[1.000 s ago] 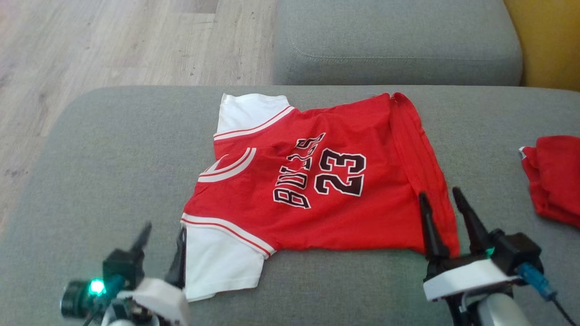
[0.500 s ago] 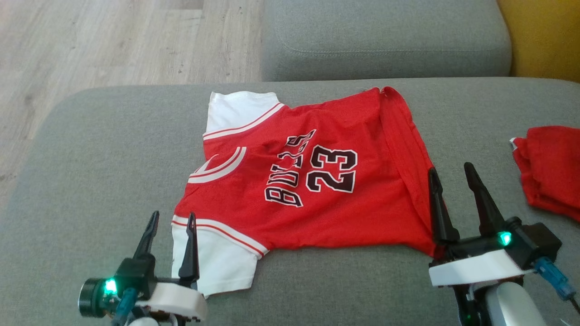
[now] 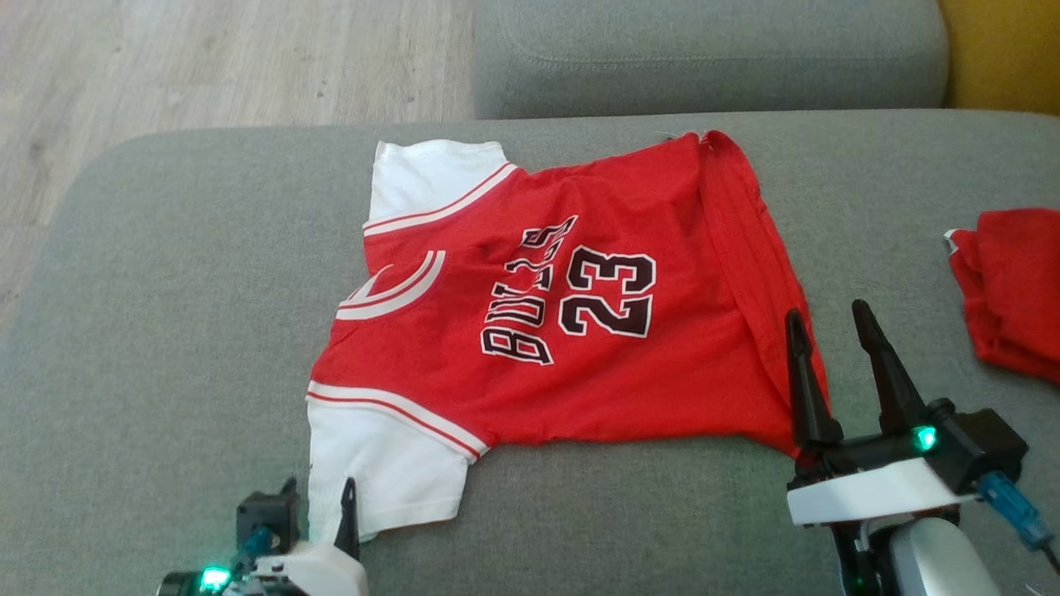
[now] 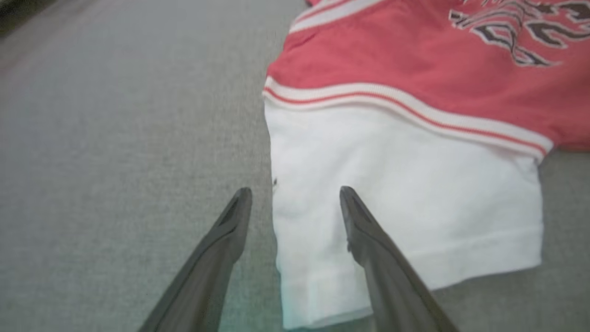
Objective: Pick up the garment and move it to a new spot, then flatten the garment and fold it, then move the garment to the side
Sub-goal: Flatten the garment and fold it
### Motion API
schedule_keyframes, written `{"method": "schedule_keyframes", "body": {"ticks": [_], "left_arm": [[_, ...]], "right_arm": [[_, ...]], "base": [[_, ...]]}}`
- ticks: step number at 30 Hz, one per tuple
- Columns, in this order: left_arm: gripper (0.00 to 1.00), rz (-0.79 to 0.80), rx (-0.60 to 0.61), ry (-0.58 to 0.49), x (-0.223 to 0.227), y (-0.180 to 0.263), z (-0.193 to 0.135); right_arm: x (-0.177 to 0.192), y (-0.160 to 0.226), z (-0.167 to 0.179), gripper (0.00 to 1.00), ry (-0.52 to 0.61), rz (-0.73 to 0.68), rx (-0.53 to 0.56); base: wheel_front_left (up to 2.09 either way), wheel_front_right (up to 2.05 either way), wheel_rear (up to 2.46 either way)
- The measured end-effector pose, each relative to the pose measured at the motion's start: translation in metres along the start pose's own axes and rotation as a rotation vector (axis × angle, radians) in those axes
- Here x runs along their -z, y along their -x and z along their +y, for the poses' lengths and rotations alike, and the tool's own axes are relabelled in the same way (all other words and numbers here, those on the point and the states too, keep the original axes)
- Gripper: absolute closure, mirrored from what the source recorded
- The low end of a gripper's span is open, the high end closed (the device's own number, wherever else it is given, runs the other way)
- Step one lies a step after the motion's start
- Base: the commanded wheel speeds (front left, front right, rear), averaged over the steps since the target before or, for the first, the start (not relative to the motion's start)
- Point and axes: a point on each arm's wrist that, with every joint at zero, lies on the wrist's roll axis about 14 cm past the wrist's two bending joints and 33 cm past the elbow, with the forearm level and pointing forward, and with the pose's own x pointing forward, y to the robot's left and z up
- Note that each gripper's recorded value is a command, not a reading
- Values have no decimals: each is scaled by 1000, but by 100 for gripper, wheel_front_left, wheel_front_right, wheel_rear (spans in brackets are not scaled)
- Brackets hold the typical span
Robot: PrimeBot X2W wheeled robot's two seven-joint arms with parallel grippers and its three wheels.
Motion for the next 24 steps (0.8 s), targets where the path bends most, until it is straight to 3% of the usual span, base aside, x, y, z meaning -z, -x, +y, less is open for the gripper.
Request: {"method": "schedule_keyframes", "body": {"ticks": [11,12,13,14,20,24], "left_arm": [[0,111,-3,40,16,-4,0],[16,120,3,39,17,-5,-2],[67,131,15,42,18,-5,-4],[100,139,26,50,18,-5,-6],[100,128,69,57,11,-3,-16],[100,11,64,61,-12,-1,-18]], "right_arm": [[10,-1,-5,0,-5,29,12],[11,-1,-5,0,-5,32,14],[12,-1,-5,0,-5,33,15],[12,-1,-6,0,-5,36,17],[39,12,-26,0,18,130,79],[72,30,-46,0,40,275,138]], "base": [[0,0,0],[0,0,0],[0,0,0],[0,0,0],[0,0,0],[0,0,0]]}}
